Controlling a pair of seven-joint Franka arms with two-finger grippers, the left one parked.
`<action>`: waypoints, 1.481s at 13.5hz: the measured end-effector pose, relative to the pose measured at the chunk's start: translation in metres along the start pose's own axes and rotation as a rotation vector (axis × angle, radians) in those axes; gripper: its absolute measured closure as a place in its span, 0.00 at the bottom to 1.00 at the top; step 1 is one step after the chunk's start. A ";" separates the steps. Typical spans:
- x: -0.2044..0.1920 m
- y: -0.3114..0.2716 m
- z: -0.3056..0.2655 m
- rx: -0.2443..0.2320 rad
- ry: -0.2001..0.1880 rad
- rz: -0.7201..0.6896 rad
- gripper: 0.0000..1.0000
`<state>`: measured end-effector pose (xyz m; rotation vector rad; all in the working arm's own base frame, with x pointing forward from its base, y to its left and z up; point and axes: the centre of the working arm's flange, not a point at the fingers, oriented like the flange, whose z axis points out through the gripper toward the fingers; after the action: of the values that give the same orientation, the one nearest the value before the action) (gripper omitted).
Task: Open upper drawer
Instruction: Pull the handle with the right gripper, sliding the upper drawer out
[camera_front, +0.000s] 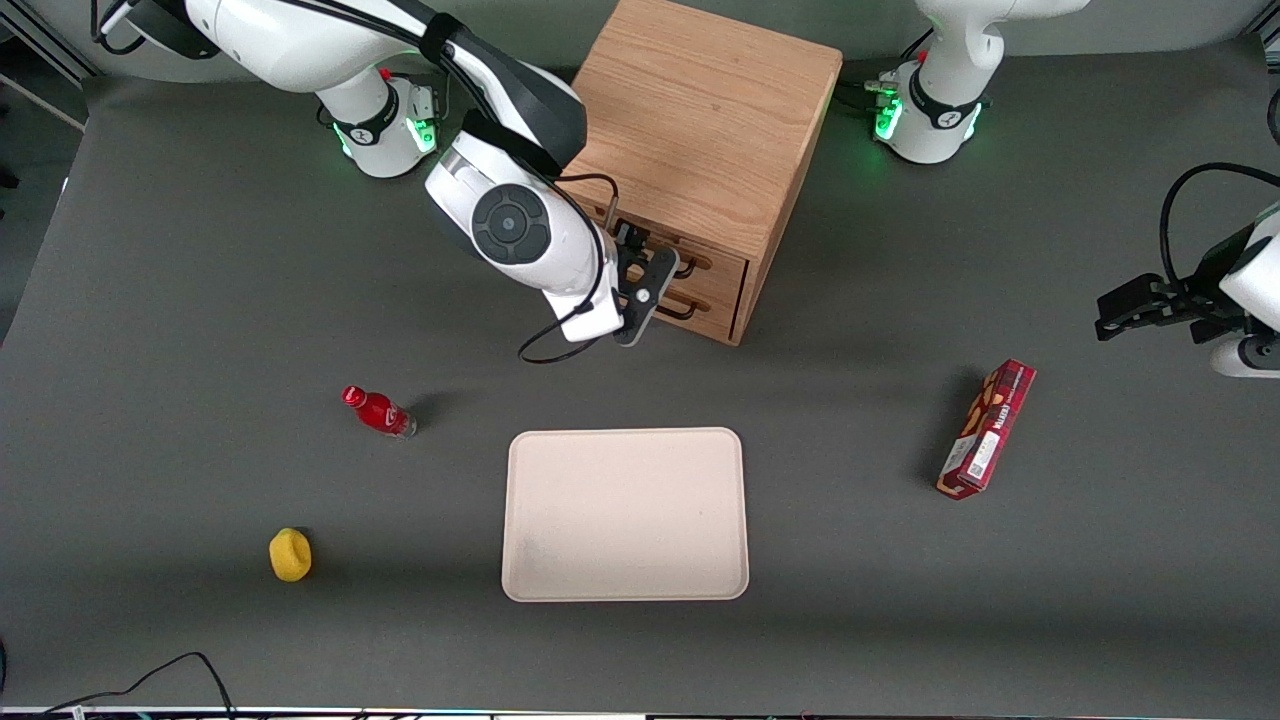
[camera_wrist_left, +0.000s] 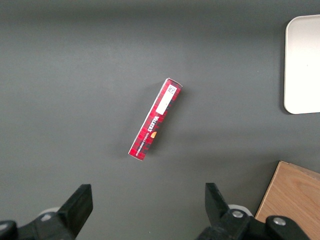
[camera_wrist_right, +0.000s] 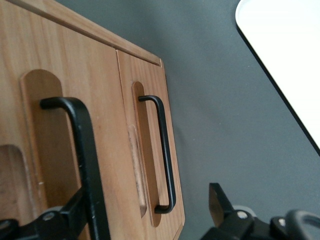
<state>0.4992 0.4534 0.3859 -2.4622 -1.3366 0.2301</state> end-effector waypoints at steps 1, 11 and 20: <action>0.000 0.000 0.000 0.000 0.002 -0.008 0.00; -0.008 0.061 -0.010 -0.058 0.067 -0.024 0.00; -0.018 0.120 -0.043 -0.129 0.180 0.064 0.00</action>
<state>0.5955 0.3688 0.3824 -2.5637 -1.2341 -0.0646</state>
